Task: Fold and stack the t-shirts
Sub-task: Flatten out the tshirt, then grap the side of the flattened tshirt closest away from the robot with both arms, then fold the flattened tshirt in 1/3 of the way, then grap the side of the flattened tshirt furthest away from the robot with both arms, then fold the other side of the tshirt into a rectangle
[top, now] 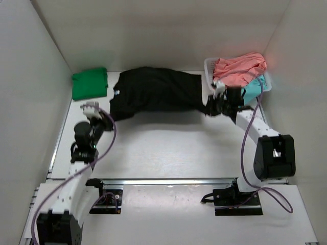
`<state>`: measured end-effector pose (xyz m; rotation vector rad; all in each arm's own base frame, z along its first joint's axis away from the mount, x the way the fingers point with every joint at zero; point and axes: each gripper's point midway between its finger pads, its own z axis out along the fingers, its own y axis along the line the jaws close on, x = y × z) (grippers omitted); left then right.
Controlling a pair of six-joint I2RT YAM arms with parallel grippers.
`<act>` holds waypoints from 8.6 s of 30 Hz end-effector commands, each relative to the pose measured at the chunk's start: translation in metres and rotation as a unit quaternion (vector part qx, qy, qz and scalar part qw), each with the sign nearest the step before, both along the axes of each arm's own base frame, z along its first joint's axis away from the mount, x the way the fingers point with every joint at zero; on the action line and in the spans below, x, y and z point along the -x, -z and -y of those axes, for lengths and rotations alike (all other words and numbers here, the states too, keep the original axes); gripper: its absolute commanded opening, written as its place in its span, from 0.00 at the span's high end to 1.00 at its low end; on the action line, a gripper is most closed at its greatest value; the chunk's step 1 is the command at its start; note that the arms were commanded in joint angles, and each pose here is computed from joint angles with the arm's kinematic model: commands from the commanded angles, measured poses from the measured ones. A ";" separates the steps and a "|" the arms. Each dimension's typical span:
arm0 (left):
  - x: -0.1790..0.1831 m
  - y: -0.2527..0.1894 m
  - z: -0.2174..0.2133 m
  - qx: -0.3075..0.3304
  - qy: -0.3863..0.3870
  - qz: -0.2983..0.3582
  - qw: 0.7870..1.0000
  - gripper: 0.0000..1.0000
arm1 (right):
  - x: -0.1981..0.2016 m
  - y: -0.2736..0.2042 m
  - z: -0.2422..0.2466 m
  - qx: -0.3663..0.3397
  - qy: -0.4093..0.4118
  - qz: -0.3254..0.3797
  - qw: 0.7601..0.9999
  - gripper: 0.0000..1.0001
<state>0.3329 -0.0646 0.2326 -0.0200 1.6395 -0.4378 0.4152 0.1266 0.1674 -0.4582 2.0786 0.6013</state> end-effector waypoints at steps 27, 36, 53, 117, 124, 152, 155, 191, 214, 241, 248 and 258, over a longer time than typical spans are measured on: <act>0.084 0.152 -0.022 0.073 -0.115 -0.233 0.963 1.00 | 0.137 0.127 0.034 -0.031 0.106 -0.292 0.950 1.00; 0.068 0.153 -0.027 0.065 -0.125 -0.243 0.960 0.80 | 0.110 0.125 0.027 -0.013 0.077 -0.305 0.949 0.71; 0.030 0.109 -0.026 0.014 -0.117 -0.236 0.965 0.01 | 0.058 0.072 0.058 0.072 0.164 -0.212 0.961 0.74; -0.154 0.150 -0.026 0.019 -0.044 -0.373 0.926 0.40 | -0.004 0.040 -0.005 0.001 0.116 -0.234 0.965 0.90; -0.174 0.165 -0.036 -0.036 -0.058 -0.375 0.924 0.40 | -0.005 0.051 -0.005 0.002 0.117 -0.248 0.962 0.91; -0.177 0.186 -0.006 -0.018 0.007 -0.385 0.923 1.00 | -0.090 0.083 0.035 0.018 0.254 -0.196 0.947 0.62; -0.174 0.185 -0.004 -0.010 0.009 -0.385 0.923 1.00 | -0.093 0.097 0.036 0.039 0.263 -0.213 0.940 0.61; -0.180 0.139 -0.019 0.055 0.009 -0.345 0.937 1.00 | -0.083 0.098 0.029 0.103 0.245 -0.254 0.930 0.99; -0.026 0.103 -0.003 0.061 0.024 -0.331 0.941 1.00 | 0.017 0.051 0.056 0.060 0.215 -0.204 0.953 1.00; 0.091 0.127 -0.014 0.036 -0.033 -0.354 0.934 1.00 | 0.115 0.084 0.071 0.062 0.215 -0.226 0.948 0.99; 0.095 0.124 -0.015 0.047 -0.042 -0.351 0.934 1.00 | 0.131 0.094 0.068 0.063 0.218 -0.249 0.941 1.00; 0.100 0.120 -0.019 0.095 -0.092 -0.346 0.929 0.68 | 0.132 0.086 0.079 0.062 0.250 -0.255 0.932 0.74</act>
